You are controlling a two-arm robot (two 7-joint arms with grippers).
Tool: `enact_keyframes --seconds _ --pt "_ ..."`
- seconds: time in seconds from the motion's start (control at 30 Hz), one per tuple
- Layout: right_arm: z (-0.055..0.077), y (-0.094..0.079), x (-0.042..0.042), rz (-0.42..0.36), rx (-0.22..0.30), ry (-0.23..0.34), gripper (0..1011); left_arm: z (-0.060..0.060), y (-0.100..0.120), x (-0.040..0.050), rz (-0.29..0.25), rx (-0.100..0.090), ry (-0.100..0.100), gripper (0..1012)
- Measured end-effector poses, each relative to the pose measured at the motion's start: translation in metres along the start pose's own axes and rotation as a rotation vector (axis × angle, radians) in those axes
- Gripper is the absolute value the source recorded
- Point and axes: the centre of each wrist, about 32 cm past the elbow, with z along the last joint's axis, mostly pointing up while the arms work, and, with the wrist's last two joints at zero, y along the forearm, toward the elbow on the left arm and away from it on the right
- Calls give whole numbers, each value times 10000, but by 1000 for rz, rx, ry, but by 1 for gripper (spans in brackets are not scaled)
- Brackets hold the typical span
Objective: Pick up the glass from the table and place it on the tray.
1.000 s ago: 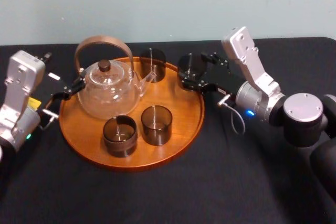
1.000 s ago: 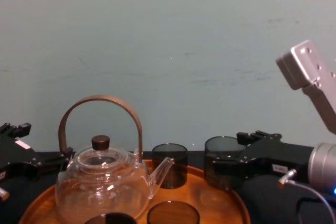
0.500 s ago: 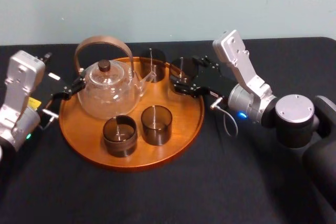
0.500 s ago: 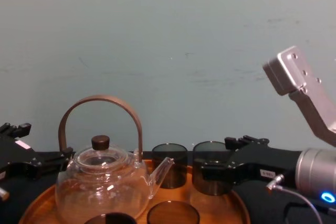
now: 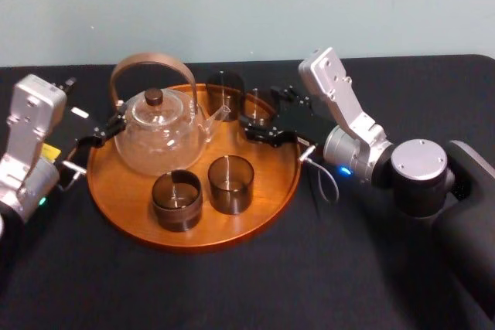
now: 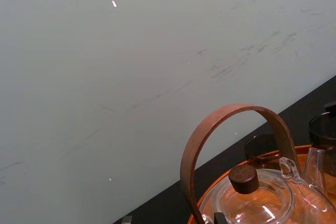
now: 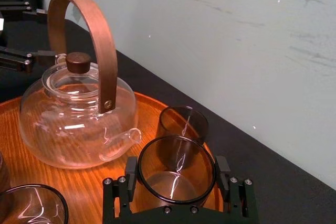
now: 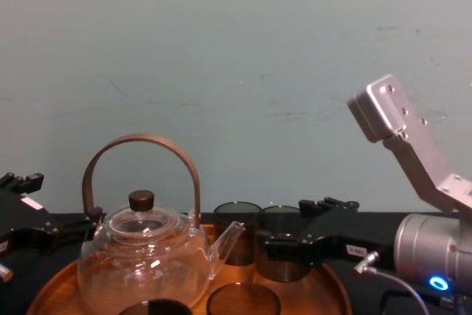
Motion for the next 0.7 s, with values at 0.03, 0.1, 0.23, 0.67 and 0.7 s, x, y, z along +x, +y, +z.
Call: enact_keyframes --seconds 0.03,0.1,0.23,0.67,0.7 --pt "-1 11 -7 3 -1 -1 913 0 0 0 0 0 0 1010" --pt "-3 23 -14 5 -1 -2 913 0 0 0 0 0 0 1010" --pt "-8 52 -28 10 -1 -4 913 0 0 0 0 0 0 1010" --pt "-72 98 -75 21 -17 -5 913 0 0 0 0 0 0 1010" --pt "-75 99 -76 21 -17 -5 913 0 0 0 0 0 0 1010"
